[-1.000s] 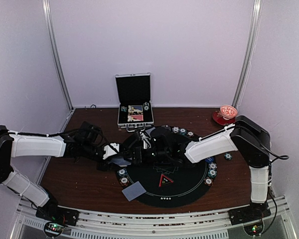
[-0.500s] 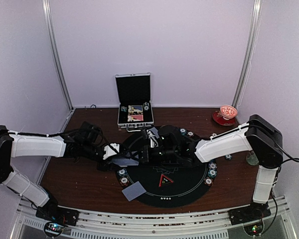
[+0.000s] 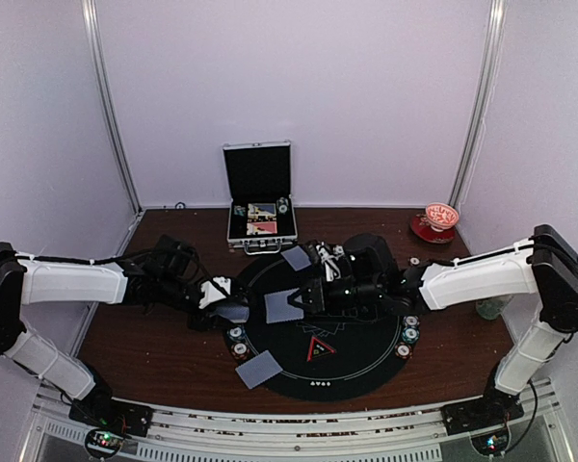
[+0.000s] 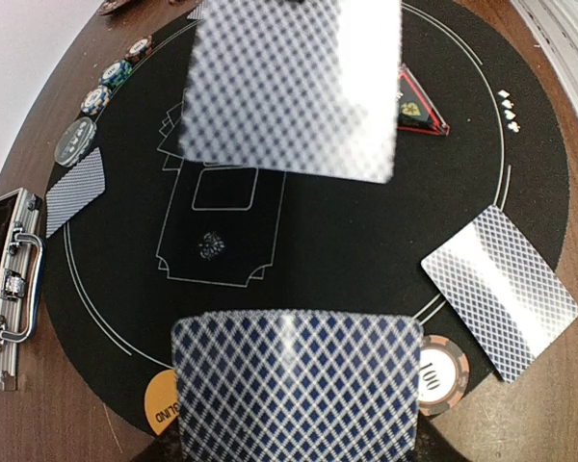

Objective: Distribute texas hold em gaming equipment
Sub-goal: Pick up the poker card from the face-down deck piles, then distribute the poker card in the big blind area.

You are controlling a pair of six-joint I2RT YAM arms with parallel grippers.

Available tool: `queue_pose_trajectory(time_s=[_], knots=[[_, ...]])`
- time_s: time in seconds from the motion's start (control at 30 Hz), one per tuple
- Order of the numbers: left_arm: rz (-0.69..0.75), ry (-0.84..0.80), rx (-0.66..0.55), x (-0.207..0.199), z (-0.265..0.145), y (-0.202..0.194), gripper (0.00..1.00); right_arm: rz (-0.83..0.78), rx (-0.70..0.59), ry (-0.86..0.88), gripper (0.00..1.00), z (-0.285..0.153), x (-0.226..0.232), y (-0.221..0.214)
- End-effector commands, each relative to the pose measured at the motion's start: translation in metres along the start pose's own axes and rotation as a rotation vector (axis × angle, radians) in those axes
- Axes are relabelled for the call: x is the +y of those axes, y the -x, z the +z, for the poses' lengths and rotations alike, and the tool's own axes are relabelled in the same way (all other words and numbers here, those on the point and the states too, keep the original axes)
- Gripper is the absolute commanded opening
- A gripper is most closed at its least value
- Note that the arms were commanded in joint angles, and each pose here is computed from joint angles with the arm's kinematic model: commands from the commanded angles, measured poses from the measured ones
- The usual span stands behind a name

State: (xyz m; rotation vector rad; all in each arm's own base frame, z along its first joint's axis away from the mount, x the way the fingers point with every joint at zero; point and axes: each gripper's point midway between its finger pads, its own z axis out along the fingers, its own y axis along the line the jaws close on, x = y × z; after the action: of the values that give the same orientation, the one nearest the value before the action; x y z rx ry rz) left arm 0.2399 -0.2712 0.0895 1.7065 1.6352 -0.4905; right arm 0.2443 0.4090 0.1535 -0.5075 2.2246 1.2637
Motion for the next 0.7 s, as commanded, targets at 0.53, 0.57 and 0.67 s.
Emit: queue_pose_trajectory(time_s=[0.53, 0.57, 0.67], knots=[[0.032, 0.028, -0.048, 0.009, -0.005, 0.015, 0.56, -0.100, 0.319, 0.133, 0.00, 0.065, 0.021, -0.104], [0.031, 0.027, -0.047, 0.009, -0.005, 0.015, 0.56, -0.099, 0.322, 0.136, 0.00, 0.066, 0.022, -0.105], [0.031, 0.027, -0.047, 0.009, -0.004, 0.015, 0.56, -0.094, 0.336, 0.148, 0.00, 0.070, 0.024, -0.109]])
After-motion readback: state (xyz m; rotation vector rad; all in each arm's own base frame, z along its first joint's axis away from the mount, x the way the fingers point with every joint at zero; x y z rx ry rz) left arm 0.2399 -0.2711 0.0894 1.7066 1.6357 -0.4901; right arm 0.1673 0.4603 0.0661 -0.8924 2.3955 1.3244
